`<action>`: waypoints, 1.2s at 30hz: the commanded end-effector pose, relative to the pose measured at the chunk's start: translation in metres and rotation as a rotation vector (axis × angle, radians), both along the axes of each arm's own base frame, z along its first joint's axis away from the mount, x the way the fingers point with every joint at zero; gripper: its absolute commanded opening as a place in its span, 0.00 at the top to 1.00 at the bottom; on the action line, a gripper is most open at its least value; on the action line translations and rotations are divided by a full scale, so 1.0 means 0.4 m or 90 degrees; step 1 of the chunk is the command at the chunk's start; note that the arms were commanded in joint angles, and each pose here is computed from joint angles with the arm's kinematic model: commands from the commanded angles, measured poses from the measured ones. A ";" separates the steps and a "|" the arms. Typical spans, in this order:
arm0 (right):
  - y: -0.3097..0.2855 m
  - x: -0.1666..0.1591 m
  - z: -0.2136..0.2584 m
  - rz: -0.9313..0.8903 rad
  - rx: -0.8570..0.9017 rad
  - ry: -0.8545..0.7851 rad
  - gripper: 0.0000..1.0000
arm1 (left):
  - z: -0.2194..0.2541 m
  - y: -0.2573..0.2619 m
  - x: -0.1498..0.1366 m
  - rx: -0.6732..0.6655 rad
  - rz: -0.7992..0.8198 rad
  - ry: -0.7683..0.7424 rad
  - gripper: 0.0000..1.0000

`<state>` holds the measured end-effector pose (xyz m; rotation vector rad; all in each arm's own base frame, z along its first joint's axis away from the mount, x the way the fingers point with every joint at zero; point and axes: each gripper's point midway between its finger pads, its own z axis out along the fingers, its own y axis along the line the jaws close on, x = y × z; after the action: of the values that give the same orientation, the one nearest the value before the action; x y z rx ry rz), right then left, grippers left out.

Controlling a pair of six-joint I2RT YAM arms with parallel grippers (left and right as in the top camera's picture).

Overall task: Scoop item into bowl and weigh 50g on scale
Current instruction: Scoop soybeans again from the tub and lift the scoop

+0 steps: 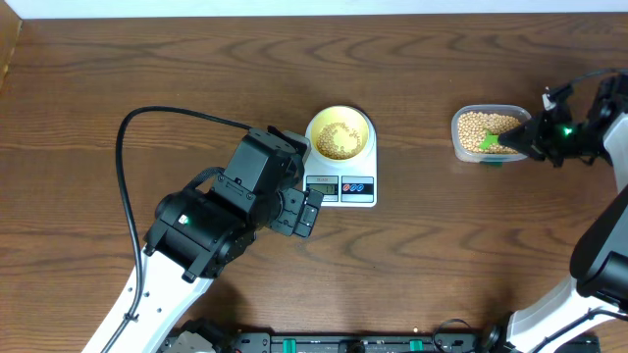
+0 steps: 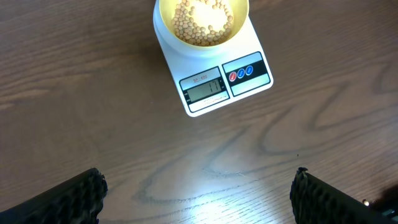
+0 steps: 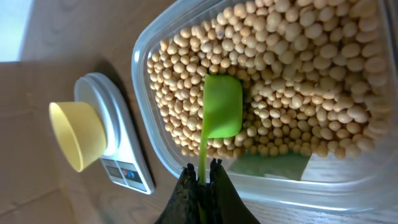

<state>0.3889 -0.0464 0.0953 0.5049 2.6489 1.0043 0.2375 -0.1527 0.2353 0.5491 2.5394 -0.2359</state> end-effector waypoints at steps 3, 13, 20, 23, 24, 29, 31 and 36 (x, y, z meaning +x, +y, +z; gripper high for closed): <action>-0.001 -0.001 0.032 -0.012 0.099 -0.064 0.99 | 0.015 -0.004 0.004 -0.005 -0.006 -0.008 0.03; -0.016 -0.012 0.053 -0.040 0.209 -0.131 0.99 | 0.015 -0.004 0.004 -0.005 -0.006 -0.008 0.03; 0.000 -0.013 0.092 -0.035 0.276 -0.167 0.99 | 0.015 -0.004 0.004 -0.005 -0.006 -0.008 0.03; 0.007 -0.010 0.118 -0.029 0.309 -0.189 0.99 | 0.015 -0.004 0.004 -0.005 -0.006 -0.009 0.03; 0.009 -0.010 0.126 -0.027 0.320 -0.195 0.99 | 0.015 -0.004 0.004 -0.005 -0.006 -0.008 0.03; 0.020 -0.011 0.172 -0.018 0.381 -0.227 0.99 | 0.015 -0.004 0.004 -0.005 -0.006 -0.008 0.03; 0.022 -0.012 0.184 -0.016 0.397 -0.235 0.99 | 0.015 -0.004 0.004 -0.005 -0.006 -0.008 0.03; 0.032 -0.015 0.218 -0.007 0.444 -0.254 0.99 | 0.015 -0.004 0.004 -0.005 -0.006 -0.008 0.03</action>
<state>0.3858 -0.0370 0.1627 0.4382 2.0124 1.7138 0.2375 -0.1527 0.2353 0.5491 2.5394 -0.2359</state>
